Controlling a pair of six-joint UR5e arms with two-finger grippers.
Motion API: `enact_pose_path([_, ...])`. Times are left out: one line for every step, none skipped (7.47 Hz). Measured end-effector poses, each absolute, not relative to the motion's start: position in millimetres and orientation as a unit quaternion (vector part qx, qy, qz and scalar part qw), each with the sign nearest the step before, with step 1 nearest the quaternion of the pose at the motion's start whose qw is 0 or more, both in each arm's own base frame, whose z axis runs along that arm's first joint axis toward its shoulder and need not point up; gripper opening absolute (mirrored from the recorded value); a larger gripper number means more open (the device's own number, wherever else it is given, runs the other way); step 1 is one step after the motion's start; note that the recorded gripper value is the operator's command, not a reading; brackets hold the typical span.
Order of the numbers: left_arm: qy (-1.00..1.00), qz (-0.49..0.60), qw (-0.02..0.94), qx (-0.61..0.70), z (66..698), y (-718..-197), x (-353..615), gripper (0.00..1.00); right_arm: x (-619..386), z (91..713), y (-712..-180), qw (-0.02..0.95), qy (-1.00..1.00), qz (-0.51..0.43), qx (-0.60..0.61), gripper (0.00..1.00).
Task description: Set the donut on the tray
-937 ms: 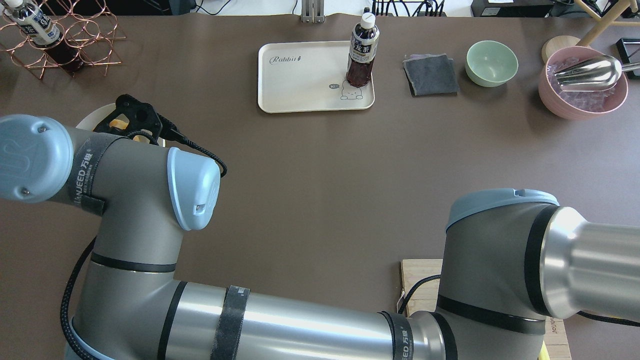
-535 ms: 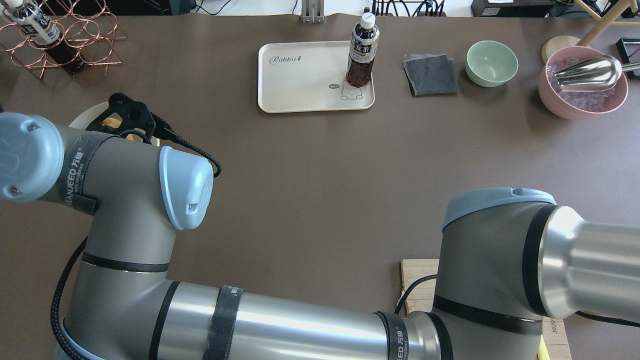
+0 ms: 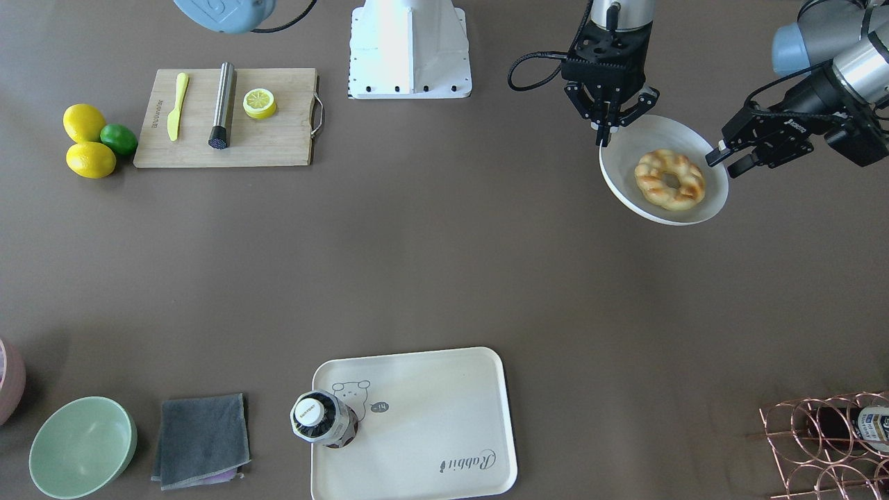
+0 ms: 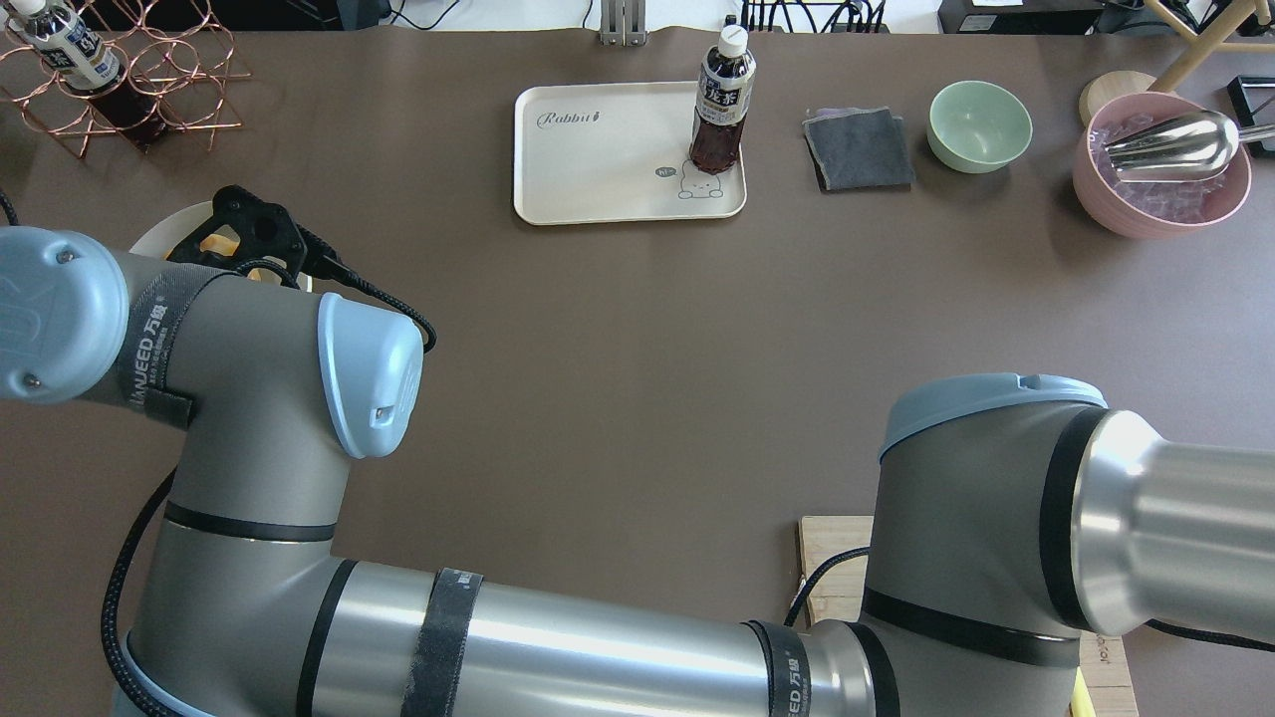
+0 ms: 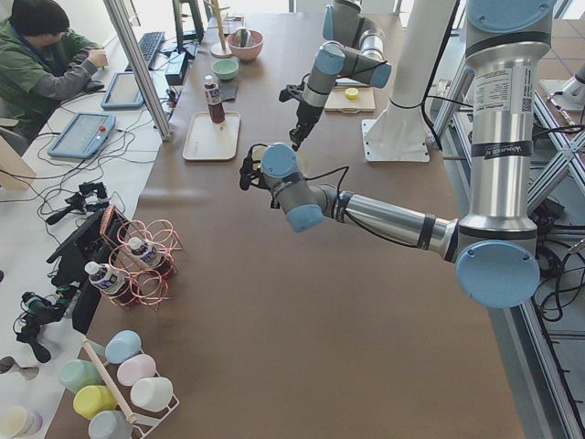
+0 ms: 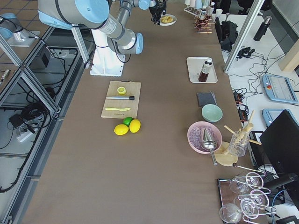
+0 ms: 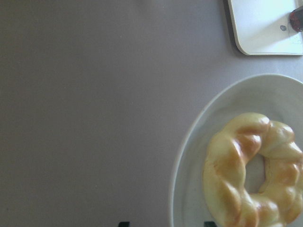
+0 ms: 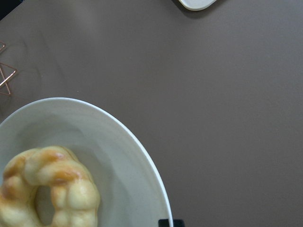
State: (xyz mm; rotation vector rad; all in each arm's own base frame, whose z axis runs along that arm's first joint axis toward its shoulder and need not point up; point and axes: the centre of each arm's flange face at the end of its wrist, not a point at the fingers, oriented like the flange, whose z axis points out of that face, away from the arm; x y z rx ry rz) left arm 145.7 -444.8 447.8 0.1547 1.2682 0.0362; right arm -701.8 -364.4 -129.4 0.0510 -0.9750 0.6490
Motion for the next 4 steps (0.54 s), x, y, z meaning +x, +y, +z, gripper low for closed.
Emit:
enact_pose_path([0.594, 0.013, 0.801, 0.067, 443.5, -446.5, 149.6, 0.00, -702.7, -129.4, -362.7, 0.833, -0.460, 0.305, 0.023, 0.00])
enact_pose_path([0.596, 0.010, 0.801, 0.064, 441.6, -447.5, 151.7, 0.00, -703.1, -129.5, -361.8, 0.834, -0.460, 0.304, 0.023, 0.00])
enact_pose_path([0.596, 0.009, 0.801, 0.063, 441.5, -448.0, 152.2, 0.00, -703.0, -129.7, -361.4, 0.834, -0.461, 0.304, 0.023, 0.00])
enact_pose_path([0.596, 0.008, 0.801, 0.062, 442.1, -448.3, 152.7, 0.00, -702.8, -129.8, -361.1, 0.834, -0.461, 0.303, 0.023, 0.00])
